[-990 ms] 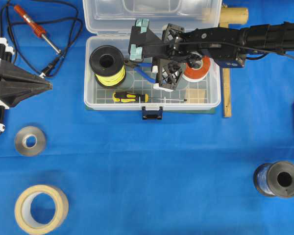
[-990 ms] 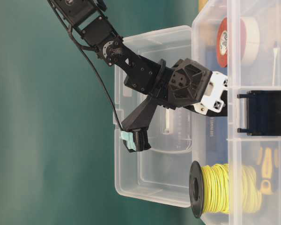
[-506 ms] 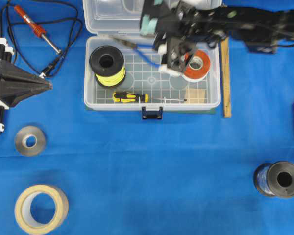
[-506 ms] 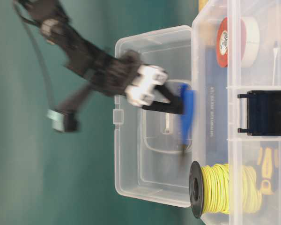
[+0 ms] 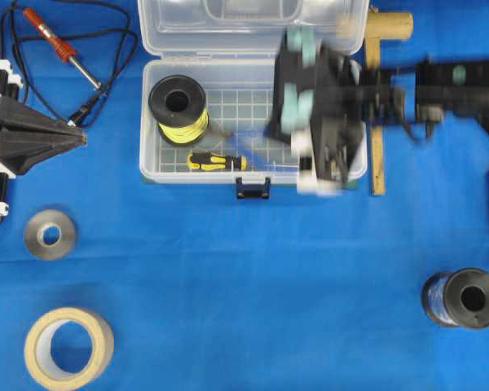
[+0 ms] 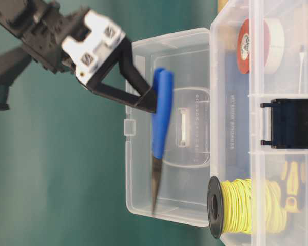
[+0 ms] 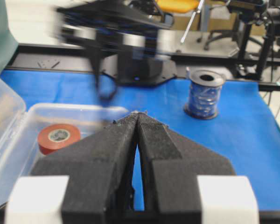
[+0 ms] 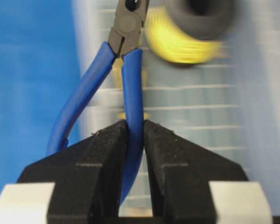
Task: Pick the nipper from the toolbox among several items.
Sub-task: 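Lift the pliers out of the toolbox and carry them toward the table front, then open the right gripper to release the pliers onto the blue table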
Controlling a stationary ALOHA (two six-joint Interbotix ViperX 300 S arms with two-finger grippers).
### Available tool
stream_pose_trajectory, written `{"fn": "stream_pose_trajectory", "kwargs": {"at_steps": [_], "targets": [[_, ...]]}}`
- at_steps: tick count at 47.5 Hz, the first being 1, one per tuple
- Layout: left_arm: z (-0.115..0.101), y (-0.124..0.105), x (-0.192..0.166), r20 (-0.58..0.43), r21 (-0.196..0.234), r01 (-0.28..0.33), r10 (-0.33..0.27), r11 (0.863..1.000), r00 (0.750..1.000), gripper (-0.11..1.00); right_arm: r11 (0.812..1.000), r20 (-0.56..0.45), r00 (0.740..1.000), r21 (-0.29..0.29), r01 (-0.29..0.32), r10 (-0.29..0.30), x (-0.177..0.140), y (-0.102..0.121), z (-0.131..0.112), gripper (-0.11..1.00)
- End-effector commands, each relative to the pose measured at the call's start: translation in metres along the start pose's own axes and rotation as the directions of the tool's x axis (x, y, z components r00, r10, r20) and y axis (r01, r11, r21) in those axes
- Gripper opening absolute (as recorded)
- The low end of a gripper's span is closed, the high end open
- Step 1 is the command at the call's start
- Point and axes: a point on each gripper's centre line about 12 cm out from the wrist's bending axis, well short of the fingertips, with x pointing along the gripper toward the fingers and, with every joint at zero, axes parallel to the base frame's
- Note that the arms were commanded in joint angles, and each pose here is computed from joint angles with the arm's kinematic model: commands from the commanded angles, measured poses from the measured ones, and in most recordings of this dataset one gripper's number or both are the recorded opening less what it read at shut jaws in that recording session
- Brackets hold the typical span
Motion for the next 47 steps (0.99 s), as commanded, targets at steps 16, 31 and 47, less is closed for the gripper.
{"fn": "stream_pose_trajectory", "kwargs": {"at_steps": [16,31,47], "targets": [[0.002,0.002,0.001,0.007,0.001,-0.013,0.013,1.000,1.000,0.00,0.995,-0.091,0.991,0.024,-0.098,0.100,0.058,0.064,-0.043,0.12],[0.000,0.002,0.000,0.002,-0.001,-0.013,0.013,1.000,1.000,0.00,0.994,-0.184,0.978,0.074,-0.083,0.095,0.105,0.074,-0.080,0.12],[0.000,0.002,0.000,-0.001,-0.001,-0.013,0.013,1.000,1.000,0.00,0.993,-0.211,0.974,0.096,-0.070,0.089,0.111,0.074,-0.087,0.13]]}}
